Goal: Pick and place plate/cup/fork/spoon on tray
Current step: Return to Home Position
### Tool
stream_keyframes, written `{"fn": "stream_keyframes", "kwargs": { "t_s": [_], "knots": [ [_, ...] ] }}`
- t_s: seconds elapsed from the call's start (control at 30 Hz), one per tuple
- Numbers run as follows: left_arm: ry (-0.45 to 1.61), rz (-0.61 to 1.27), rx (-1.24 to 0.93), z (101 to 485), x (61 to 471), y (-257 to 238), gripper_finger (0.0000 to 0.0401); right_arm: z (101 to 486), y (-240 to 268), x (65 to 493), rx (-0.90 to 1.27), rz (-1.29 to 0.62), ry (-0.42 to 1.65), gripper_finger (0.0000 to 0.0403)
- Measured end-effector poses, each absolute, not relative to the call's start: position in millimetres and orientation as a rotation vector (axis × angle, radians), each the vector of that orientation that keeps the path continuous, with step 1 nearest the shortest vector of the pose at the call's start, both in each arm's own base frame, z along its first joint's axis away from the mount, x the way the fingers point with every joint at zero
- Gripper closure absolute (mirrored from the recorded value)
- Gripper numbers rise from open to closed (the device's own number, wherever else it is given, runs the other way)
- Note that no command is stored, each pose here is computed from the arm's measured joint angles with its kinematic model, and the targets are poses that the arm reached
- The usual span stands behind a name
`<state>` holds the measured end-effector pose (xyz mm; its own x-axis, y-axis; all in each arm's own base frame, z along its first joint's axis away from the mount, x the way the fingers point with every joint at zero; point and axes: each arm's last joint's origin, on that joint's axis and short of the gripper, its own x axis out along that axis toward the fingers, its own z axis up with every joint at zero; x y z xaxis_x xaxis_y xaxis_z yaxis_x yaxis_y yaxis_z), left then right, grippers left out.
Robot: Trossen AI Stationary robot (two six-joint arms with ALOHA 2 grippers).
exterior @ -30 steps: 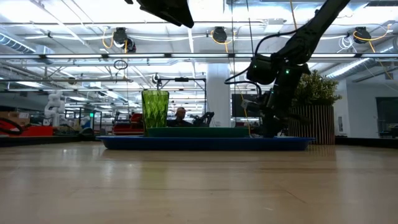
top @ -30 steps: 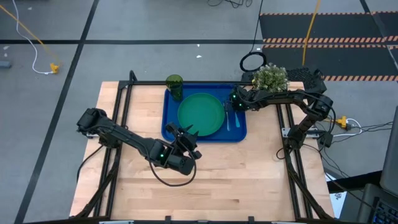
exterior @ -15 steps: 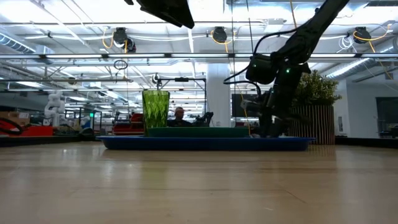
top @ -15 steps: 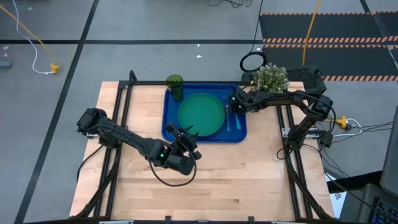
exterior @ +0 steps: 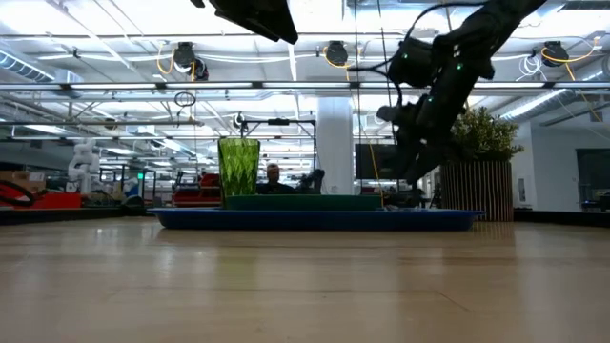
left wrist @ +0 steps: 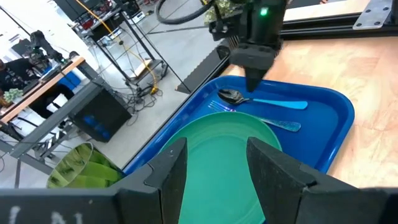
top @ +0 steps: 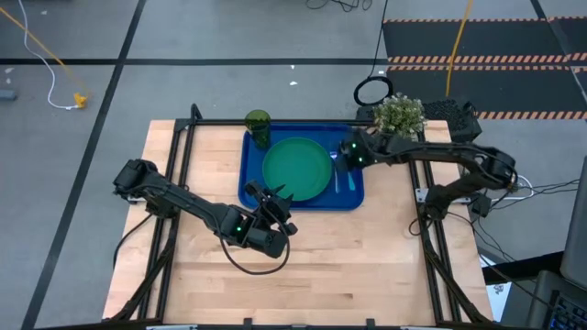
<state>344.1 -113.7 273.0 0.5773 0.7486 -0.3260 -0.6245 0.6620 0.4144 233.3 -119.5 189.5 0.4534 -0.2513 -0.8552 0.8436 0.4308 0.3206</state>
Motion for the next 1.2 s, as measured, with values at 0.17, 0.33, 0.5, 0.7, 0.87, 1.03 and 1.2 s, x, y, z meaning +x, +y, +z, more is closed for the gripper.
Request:
{"fn": "stream_keyframes", "kwargs": {
  "t_s": [0.17,0.33,0.5,0.7,0.87,1.03,1.2],
  "knots": [
    [0.505,0.815,0.267,273,344,-114,0.0231,189,-91,236,0.668,-0.565,0.906,0.0277],
    [0.505,0.81,0.261,273,344,-114,0.0231,172,-67,227,0.478,-0.414,1.02,0.0277],
    [0.497,0.811,0.251,274,345,-114,0.0231,151,-59,214,0.383,-0.349,1.1,0.0277],
    [0.475,0.807,0.23,275,347,-115,0.0231,136,-57,206,0.359,-0.338,1.085,0.0297],
    [0.472,0.807,0.227,276,347,-115,0.0231,137,-57,208,0.358,-0.338,1.045,0.0341],
    [0.472,0.807,0.227,276,347,-115,0.0231,140,-57,208,0.409,-0.367,1.018,0.0388],
    [0.471,0.807,0.226,276,347,-115,0.0231,144,-57,207,0.433,-0.388,0.994,0.0397]
  ]
}}
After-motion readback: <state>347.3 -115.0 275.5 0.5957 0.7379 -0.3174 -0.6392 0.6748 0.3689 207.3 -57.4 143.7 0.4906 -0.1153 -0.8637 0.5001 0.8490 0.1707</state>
